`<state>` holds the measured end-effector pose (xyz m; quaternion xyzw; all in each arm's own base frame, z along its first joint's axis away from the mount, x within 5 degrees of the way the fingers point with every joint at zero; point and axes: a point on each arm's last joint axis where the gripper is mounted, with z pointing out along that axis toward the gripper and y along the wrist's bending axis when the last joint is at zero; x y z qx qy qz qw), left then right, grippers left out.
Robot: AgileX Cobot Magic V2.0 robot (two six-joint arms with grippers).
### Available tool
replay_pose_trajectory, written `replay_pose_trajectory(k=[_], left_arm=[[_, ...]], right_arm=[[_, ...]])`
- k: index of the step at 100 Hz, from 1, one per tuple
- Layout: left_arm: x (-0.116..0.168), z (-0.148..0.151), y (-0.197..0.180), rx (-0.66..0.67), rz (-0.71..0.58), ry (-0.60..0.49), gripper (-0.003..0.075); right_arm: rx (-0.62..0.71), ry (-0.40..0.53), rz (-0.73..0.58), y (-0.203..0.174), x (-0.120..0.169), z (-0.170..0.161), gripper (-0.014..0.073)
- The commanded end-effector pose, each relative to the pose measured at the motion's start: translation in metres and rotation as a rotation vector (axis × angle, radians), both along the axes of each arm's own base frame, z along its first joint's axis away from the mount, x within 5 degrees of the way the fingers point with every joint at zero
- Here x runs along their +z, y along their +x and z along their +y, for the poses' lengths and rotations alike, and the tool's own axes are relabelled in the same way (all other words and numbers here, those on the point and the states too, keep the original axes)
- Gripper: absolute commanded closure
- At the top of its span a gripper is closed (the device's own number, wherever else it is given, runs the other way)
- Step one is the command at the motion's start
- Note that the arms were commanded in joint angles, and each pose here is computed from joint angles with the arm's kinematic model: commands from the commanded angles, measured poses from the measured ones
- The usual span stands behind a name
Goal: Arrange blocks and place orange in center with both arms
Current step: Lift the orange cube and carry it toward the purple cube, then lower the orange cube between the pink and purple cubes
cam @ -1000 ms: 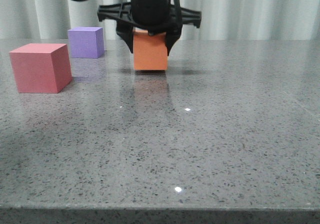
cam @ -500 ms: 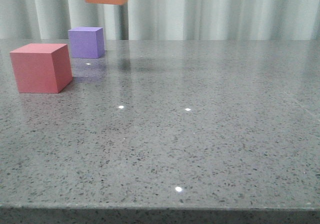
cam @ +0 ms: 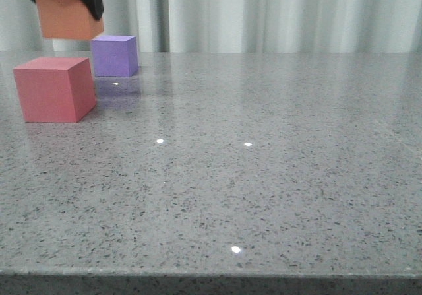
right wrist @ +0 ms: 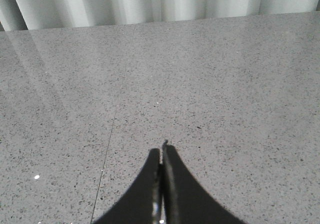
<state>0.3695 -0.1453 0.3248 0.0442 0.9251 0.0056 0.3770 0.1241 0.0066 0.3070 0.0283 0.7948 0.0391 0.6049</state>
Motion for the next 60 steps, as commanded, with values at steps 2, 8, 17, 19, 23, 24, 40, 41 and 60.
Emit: replay_pose_trajectory(k=[2,8,17,19,23,24,40,41,60], left_arm=[[0.02,0.0,-0.001,-0.046,-0.139,-0.065,0.0441],[0.016,-0.001,0.002,-0.06,-0.156,-0.08,0.0441],[0.013,-0.004,0.006,-0.072,-0.172,-0.092,0.0441],[0.011,-0.004,0.007,-0.073,-0.172,-0.092,0.0441],[0.009,-0.005,0.009,-0.075,-0.169,-0.091,0.0441],[0.009,-0.005,0.009,-0.075,-0.169,-0.091,0.0441],[-0.006,-0.006,0.016,-0.069,-0.134,-0.076,0.0441],[-0.007,-0.005,0.017,-0.066,-0.13,-0.074,0.0441],[-0.026,-0.005,0.025,-0.053,-0.085,-0.058,0.0441]], right_arm=[[0.021,-0.023,-0.1,0.001,0.015,0.001,0.0664],[0.021,-0.023,-0.1,0.001,0.015,0.001,0.0664],[0.021,-0.023,-0.1,0.001,0.015,0.001,0.0664],[0.021,-0.023,-0.1,0.001,0.015,0.001,0.0664],[0.021,-0.023,-0.1,0.001,0.015,0.001,0.0664],[0.021,-0.023,-0.1,0.001,0.015,0.001,0.0664],[0.021,-0.023,-0.1,0.001,0.015,0.001,0.0664],[0.021,-0.023,-0.1,0.001,0.015,0.001,0.0664],[0.021,-0.023,-0.1,0.001,0.015,0.001,0.0664]])
